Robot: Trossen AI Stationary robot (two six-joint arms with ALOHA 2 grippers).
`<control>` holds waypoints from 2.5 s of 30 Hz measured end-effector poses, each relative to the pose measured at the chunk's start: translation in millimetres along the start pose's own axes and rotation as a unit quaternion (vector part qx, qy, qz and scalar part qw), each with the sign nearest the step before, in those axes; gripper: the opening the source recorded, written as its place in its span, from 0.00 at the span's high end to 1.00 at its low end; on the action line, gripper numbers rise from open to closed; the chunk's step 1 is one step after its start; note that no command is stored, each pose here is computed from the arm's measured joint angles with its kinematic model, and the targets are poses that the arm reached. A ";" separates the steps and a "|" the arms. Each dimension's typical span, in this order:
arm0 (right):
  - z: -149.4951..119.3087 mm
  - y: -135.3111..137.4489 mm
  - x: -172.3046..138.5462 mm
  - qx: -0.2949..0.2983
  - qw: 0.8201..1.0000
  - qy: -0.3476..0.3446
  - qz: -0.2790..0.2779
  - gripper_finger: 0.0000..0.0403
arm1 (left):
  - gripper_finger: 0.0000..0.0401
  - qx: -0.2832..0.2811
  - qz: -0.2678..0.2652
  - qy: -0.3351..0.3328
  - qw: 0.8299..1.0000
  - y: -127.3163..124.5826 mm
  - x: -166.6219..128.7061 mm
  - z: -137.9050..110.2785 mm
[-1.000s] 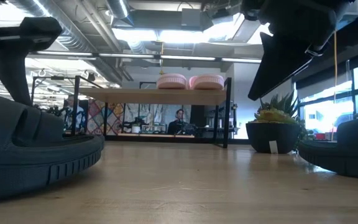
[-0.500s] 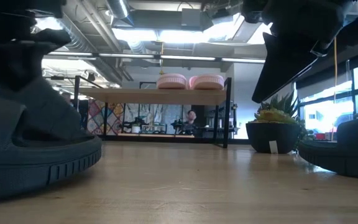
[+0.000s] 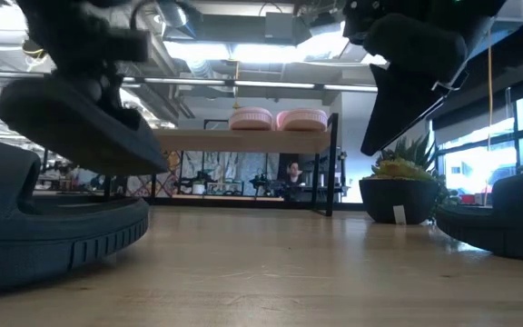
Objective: Pick and place slides into the shelf
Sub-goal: Put the black slide under the shelf
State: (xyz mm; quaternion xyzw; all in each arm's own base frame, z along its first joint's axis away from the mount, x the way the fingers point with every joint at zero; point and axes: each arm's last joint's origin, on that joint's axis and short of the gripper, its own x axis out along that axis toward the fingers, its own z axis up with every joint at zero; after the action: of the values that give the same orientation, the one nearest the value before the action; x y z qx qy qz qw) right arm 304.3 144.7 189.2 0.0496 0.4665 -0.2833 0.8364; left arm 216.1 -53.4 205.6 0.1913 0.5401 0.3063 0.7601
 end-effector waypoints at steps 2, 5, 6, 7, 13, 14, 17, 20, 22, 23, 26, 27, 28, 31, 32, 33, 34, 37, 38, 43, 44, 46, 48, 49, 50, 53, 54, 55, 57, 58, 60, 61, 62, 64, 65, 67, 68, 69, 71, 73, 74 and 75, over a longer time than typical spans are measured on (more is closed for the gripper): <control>0.4 -0.6 0.4 0.000 1.000 0.001 -0.001 0.49 | 0.99 -0.005 0.016 0.015 1.000 3.3 11.3 -3.9; 0.0 -1.0 0.4 0.000 1.000 0.002 -0.003 0.49 | 0.99 -0.008 0.031 0.039 0.999 3.9 29.4 -15.6; -0.3 -1.3 0.4 -0.001 1.000 0.003 -0.005 0.49 | 0.99 -0.013 0.032 0.042 0.999 2.5 35.4 -20.2; -0.4 -1.5 0.4 -0.002 1.000 0.004 -0.006 0.49 | 0.99 -0.017 0.031 0.041 0.999 0.7 41.1 -25.0; 1.0 -4.6 2.0 -0.002 1.000 0.009 -0.013 0.49 | 0.99 -0.007 0.008 -0.003 1.000 -9.3 59.7 -37.3; 1.3 -5.7 1.6 -0.002 1.000 0.010 -0.015 0.49 | 0.99 -0.004 0.007 -0.006 1.000 -9.3 60.9 -37.4; 4.0 -9.1 0.3 0.003 1.000 0.011 -0.016 0.49 | 0.99 -0.012 0.015 -0.004 1.000 -5.2 65.2 -35.3; 6.4 -11.6 2.1 0.006 1.000 0.013 -0.019 0.49 | 0.99 -0.032 0.030 0.011 0.999 2.9 72.7 -34.2; 8.0 -13.0 3.5 0.009 1.000 0.013 -0.021 0.49 | 0.99 -0.047 0.036 0.023 0.998 8.8 78.2 -33.6; 8.7 -13.7 4.2 0.010 1.000 0.014 -0.022 0.49 | 0.99 -0.051 0.040 0.029 0.998 11.6 80.7 -33.6; 10.2 -15.1 5.5 0.012 1.000 0.014 -0.024 0.49 | 0.99 -0.043 0.044 0.039 0.997 17.2 86.4 -32.8; 10.3 -15.2 5.6 0.012 1.000 0.014 -0.024 0.49 | 0.97 -0.040 0.044 0.037 0.998 18.4 87.7 -31.7; 10.3 -15.2 5.6 0.012 1.000 0.014 -0.024 0.49 | 0.96 -0.037 0.044 0.034 0.998 19.1 88.7 -30.3; 10.2 -15.1 5.4 0.012 1.000 0.014 -0.024 0.49 | 0.91 -0.029 0.042 0.023 0.998 19.4 89.6 -27.0; 10.2 -15.1 5.4 0.011 1.000 0.014 -0.024 0.49 | 0.89 -0.026 0.042 0.019 0.999 19.3 89.6 -26.0; 10.3 -15.1 5.3 0.012 1.000 0.014 -0.024 0.49 | 0.88 -0.022 0.041 0.017 0.999 19.3 89.7 -25.3; 10.3 -15.1 5.3 0.012 1.000 0.014 -0.024 0.49 | 0.87 -0.014 0.041 0.015 0.999 19.2 89.7 -24.7; 10.3 -15.2 5.4 0.012 1.000 0.014 -0.024 0.49 | 0.85 0.017 0.040 0.011 0.999 19.1 89.7 -23.4; 10.3 -15.2 5.3 0.012 1.000 0.014 -0.024 0.49 | 0.84 0.021 0.040 0.010 0.999 19.1 89.8 -23.2; 10.4 -15.3 5.1 0.012 1.000 0.014 -0.023 0.49 | 0.77 0.017 0.030 0.010 0.999 18.5 89.8 -23.2; 10.4 -15.3 5.1 0.012 1.000 0.014 -0.023 0.49 | 0.75 0.016 0.026 0.011 0.999 18.3 89.8 -23.2; 10.4 -15.3 5.1 0.012 1.000 0.014 -0.023 0.49 | 0.70 0.008 0.024 0.011 1.000 18.2 89.8 -23.2; 10.4 -15.3 5.1 0.012 1.000 0.014 -0.023 0.49 | 0.64 0.004 0.023 0.011 1.000 18.1 89.8 -23.2; 10.4 -15.3 5.1 0.012 1.000 0.014 -0.023 0.49 | 0.62 0.003 0.023 0.011 1.000 18.1 89.8 -23.2; 10.4 -15.3 5.1 0.012 1.000 0.014 -0.023 0.49 | 0.60 0.003 0.021 0.011 1.000 18.0 89.8 -23.2; 10.4 -15.3 5.1 0.012 1.000 0.015 -0.023 0.49 | 0.55 0.004 0.006 0.013 1.000 17.1 89.8 -23.4; 10.4 -15.2 5.1 0.012 1.000 0.015 -0.023 0.49 | 0.54 0.003 -0.003 0.013 1.000 16.5 89.8 -23.5; 10.4 -15.2 5.1 0.012 1.000 0.015 -0.022 0.49 | 0.53 0.000 -0.014 0.014 1.000 15.8 89.5 -23.6; 10.3 -15.1 5.1 0.012 1.000 0.016 -0.022 0.49 | 0.53 -0.015 -0.029 0.015 0.999 15.9 88.3 -23.9; 10.1 -15.0 5.1 0.012 1.000 0.019 -0.020 0.49 | 0.53 -0.025 -0.032 0.015 0.999 15.9 88.1 -23.7; 9.8 -14.7 5.1 0.013 0.999 0.025 -0.015 0.49 | 0.54 -0.043 -0.038 0.016 0.998 18.2 85.2 -25.0; 9.7 -14.7 5.1 0.013 0.999 0.026 -0.014 0.49 | 0.54 -0.050 -0.041 0.014 0.998 19.5 83.3 -25.2; 9.7 -14.6 5.1 0.013 0.999 0.026 -0.014 0.49 | 0.54 -0.054 -0.045 0.011 0.997 20.7 81.2 -25.4; 9.7 -14.6 5.1 0.013 0.999 0.026 -0.014 0.49 | 0.54 -0.064 -0.057 -0.003 0.996 24.9 74.5 -25.5; 9.8 -14.6 5.1 0.013 0.999 0.026 -0.014 0.49 | 0.54 -0.071 -0.063 -0.015 0.995 27.1 70.2 -25.0; 9.8 -14.5 5.1 0.013 0.999 0.025 -0.014 0.49 | 0.54 -0.085 -0.082 -0.036 0.992 31.7 61.3 -25.0; 10.0 -14.4 5.0 0.014 1.000 0.025 -0.013 0.49 | 0.54 -0.096 -0.095 -0.048 0.990 33.8 56.3 -25.2; 10.0 -14.3 5.0 0.014 1.000 0.024 -0.012 0.49 | 0.54 -0.108 -0.109 -0.059 0.986 36.4 51.3 -25.5; 10.1 -14.3 5.0 0.014 1.000 0.024 -0.012 0.49 | 0.54 -0.133 -0.148 -0.082 0.977 40.2 41.1 -26.3; 9.6 -13.9 4.6 0.013 1.000 0.024 -0.012 0.49 | 0.54 -0.148 -0.201 -0.107 0.963 42.4 30.6 -26.6; 9.4 -13.8 4.4 0.013 1.000 0.024 -0.012 0.49 | 0.54 -0.147 -0.236 -0.119 0.953 42.3 25.2 -26.5; 9.4 -13.8 4.4 0.013 1.000 0.024 -0.012 0.49 | 0.54 -0.142 -0.273 -0.130 0.943 41.9 19.7 -26.9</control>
State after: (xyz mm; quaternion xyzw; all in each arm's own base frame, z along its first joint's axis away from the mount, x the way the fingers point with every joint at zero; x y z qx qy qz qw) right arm 306.0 128.1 193.4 0.0619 0.4834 -0.2978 0.8209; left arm 184.5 -10.2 208.6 -0.0352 0.4187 0.1332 0.8976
